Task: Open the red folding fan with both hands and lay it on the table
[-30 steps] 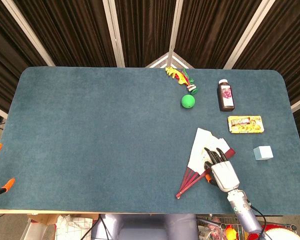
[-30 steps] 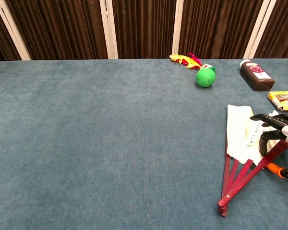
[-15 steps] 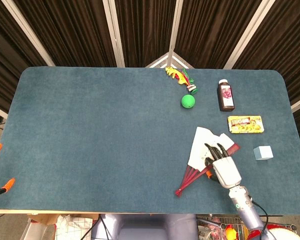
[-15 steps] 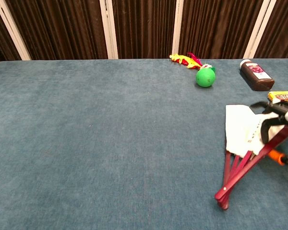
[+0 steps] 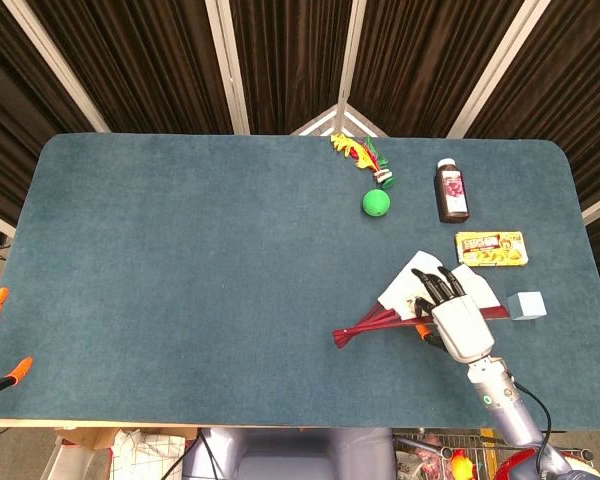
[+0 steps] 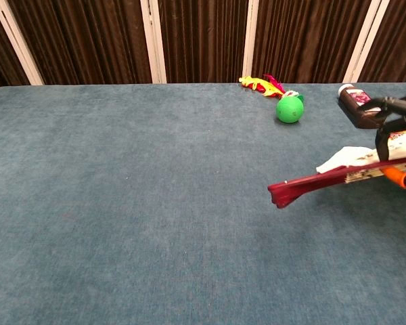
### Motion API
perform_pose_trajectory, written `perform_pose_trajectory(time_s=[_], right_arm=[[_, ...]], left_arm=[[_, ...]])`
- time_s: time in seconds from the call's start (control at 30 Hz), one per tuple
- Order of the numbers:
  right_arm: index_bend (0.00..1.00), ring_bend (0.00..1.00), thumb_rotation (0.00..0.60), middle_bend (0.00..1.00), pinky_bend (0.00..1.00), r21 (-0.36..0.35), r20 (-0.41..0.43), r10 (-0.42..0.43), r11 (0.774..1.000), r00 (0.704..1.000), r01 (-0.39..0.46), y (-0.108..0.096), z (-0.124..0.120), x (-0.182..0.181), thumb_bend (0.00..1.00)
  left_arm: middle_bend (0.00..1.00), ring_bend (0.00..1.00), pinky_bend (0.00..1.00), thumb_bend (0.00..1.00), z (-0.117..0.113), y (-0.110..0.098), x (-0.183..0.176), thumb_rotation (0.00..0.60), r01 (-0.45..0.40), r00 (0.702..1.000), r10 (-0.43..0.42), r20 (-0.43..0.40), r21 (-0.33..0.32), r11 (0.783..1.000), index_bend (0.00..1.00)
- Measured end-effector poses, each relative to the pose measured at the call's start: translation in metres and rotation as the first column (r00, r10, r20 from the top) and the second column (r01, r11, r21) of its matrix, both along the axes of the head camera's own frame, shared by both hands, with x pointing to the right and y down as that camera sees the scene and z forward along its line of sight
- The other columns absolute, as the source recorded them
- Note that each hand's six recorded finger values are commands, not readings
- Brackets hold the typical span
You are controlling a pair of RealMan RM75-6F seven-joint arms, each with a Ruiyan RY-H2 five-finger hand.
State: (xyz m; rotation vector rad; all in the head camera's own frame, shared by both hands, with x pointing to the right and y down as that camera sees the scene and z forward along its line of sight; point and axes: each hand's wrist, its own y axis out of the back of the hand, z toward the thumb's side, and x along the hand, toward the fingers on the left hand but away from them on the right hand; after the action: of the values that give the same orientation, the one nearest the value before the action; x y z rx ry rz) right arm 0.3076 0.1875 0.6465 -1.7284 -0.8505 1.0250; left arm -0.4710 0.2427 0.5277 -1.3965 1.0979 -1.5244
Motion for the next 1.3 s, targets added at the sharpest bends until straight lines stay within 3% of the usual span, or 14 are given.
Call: perform_pose_trajectory(time_s=[0.5, 0.97, 1.3], right_arm=[[0.73, 0.22, 0.600, 0.17, 0.15, 0.101, 0.033, -0.071, 0.993, 0.997, 0.067, -0.044, -0.049, -0.030, 0.44], [0.75, 0.22, 0.600, 0.17, 0.15, 0.095, 0.093, -0.147, 0.986, 0.985, 0.139, -0.108, -0.105, -0.078, 0.45], [0.75, 0.22, 0.600, 0.17, 0.15, 0.085, 0.153, -0.211, 0.976, 0.966, 0.199, -0.122, -0.135, -0.136, 0.45]], left_arm=[[0.00, 0.00, 0.00, 0.24, 0.008, -0.007, 0.014, 0.600, -0.057, 0.998, 0.058, -0.024, 0.005, 0.998, 0.04], [0.00, 0.00, 0.00, 0.21, 0.035, -0.042, 0.039, 0.600, -0.128, 0.962, 0.131, -0.239, 0.028, 0.991, 0.03], [0.00, 0.00, 0.00, 0.20, 0.058, -0.067, 0.064, 0.600, -0.168, 0.933, 0.168, -0.319, 0.029, 0.985, 0.04]])
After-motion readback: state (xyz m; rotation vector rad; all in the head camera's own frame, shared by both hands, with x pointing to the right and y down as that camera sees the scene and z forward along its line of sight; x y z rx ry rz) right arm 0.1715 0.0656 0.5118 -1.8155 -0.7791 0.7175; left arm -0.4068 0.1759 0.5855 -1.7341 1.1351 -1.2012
